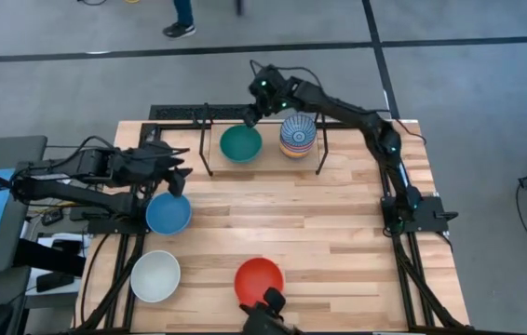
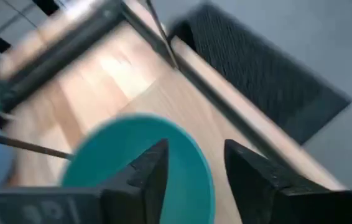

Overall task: Place and stack bowls onto a shelf
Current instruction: Stack the blue bowl on top of the green bowl on the shelf

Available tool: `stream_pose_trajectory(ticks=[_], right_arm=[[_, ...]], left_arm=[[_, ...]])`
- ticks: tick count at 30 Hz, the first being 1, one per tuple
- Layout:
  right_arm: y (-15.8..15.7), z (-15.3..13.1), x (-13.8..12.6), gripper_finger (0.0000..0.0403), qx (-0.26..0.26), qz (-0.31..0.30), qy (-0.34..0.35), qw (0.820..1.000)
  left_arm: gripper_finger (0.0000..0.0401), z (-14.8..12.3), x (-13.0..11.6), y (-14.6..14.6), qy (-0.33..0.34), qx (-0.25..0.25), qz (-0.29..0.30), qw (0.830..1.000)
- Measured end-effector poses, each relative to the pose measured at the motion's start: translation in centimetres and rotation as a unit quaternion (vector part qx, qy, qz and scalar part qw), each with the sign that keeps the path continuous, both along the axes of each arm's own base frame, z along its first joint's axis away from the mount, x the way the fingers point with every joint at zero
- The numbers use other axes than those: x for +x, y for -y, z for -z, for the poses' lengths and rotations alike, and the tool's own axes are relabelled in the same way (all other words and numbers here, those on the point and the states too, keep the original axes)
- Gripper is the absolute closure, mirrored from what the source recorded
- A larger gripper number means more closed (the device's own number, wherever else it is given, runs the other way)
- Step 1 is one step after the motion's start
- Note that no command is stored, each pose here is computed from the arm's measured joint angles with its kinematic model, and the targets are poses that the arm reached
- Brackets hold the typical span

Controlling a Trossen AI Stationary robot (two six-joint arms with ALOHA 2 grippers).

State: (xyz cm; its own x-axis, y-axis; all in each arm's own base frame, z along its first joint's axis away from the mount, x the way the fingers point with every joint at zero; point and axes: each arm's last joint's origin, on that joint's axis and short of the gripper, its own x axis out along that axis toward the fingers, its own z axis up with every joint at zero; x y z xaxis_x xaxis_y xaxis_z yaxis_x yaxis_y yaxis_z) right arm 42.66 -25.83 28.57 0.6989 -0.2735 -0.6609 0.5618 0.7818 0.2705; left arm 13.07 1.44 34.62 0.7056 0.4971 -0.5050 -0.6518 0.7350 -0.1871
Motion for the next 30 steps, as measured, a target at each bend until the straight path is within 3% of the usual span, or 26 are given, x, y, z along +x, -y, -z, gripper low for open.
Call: stream_pose_trajectory(ticks=[5, 8, 12, 18, 25, 30], right_arm=[[-2.2, -5.7, -1.8, 0.0196, -0.025, -0.034, 0.049, 0.998], [-4.3, -7.7, -3.0, 0.0194, -0.037, -0.066, 0.032, 0.997], [-8.6, -6.2, -3.9, 0.0199, -0.015, -0.113, -0.017, 0.993], [-16.9, -6.9, -6.4, 0.0209, -0.032, -0.187, -0.001, 0.982], [-23.5, -9.2, -10.9, 0.0212, -0.052, -0.179, 0.022, 0.982], [-26.8, -7.7, -13.4, 0.0212, -0.029, -0.153, 0.024, 0.988]], left_arm=[[0.0210, 0.8, -0.1, 0.3, -0.011, -0.085, -0.007, 0.996], [0.0210, 1.2, 0.4, 0.8, -0.017, -0.105, -0.006, 0.994], [0.0210, 1.7, 1.6, 1.4, -0.027, -0.112, -0.003, 0.993], [0.0211, 2.6, 3.2, 3.0, -0.028, -0.142, -0.026, 0.989], [0.0212, 3.8, 4.7, 4.5, -0.029, -0.188, -0.064, 0.980], [0.0212, 5.2, 6.0, 5.7, -0.053, -0.220, -0.078, 0.971]])
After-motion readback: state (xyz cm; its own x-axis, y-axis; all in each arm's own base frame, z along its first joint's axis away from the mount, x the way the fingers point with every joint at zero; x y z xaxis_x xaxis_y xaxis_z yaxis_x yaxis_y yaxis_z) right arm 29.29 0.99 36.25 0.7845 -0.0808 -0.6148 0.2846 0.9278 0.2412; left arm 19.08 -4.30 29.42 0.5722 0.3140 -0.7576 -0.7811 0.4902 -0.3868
